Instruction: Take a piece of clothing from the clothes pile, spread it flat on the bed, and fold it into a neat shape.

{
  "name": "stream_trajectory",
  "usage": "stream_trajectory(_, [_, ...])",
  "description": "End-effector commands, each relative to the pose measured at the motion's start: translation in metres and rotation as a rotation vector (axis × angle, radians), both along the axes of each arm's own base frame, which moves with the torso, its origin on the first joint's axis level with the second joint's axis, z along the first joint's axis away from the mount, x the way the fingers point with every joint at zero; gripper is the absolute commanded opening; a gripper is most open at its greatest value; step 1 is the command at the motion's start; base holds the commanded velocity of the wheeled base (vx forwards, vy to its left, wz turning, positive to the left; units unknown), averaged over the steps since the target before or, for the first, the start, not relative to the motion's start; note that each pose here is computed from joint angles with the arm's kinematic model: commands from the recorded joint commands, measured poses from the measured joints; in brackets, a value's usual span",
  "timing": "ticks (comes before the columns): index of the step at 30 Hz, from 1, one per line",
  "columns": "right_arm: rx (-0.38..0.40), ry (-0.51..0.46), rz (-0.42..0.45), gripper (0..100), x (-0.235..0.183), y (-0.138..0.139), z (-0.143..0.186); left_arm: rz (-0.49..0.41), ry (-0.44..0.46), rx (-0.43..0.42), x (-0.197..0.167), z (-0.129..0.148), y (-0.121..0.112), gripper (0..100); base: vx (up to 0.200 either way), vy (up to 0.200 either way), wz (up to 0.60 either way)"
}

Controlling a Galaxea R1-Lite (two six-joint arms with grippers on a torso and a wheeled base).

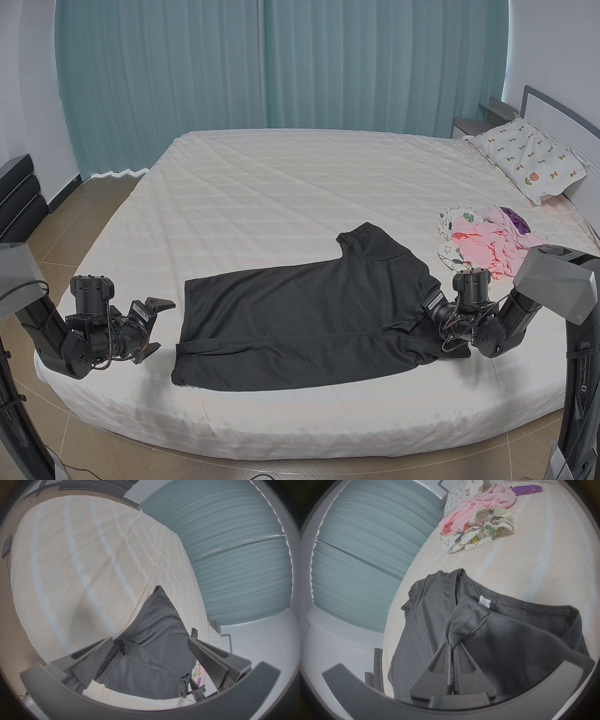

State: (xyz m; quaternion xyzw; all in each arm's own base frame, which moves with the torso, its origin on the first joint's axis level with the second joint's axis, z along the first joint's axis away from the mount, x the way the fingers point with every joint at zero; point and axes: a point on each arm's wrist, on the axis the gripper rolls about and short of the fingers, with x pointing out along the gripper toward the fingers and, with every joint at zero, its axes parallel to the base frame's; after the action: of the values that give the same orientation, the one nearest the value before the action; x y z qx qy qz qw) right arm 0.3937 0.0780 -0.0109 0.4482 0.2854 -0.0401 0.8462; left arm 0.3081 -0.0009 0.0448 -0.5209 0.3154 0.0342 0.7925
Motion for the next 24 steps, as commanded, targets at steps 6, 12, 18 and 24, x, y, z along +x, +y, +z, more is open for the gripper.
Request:
stream_trajectory(6, [0.005, -0.038, 0.007, 0, -0.014, 0.001, 0.030, 0.001, 0.006, 0.000, 0.000, -0.002, 0.000, 100, 0.000, 0.000, 0.00])
stream_trajectory(12, [-0.006, -0.062, 0.033, 0, -0.034, 0.004, 0.056, 0.001, 0.010, 0.002, -0.001, -0.003, 0.000, 100, 0.000, 0.000, 0.00])
stream_trajectory(18, [-0.056, 0.010, 0.074, 0, -0.063, 0.006, 0.058, -0.003, 0.014, 0.001, -0.002, -0.003, -0.001, 100, 0.000, 0.000, 0.00])
stream_trajectory(24, [-0.121, 0.063, 0.068, 0, -0.079, 0.004, 0.047, -0.005, 0.021, 0.001, -0.002, -0.004, -0.001, 100, 0.000, 0.000, 0.00])
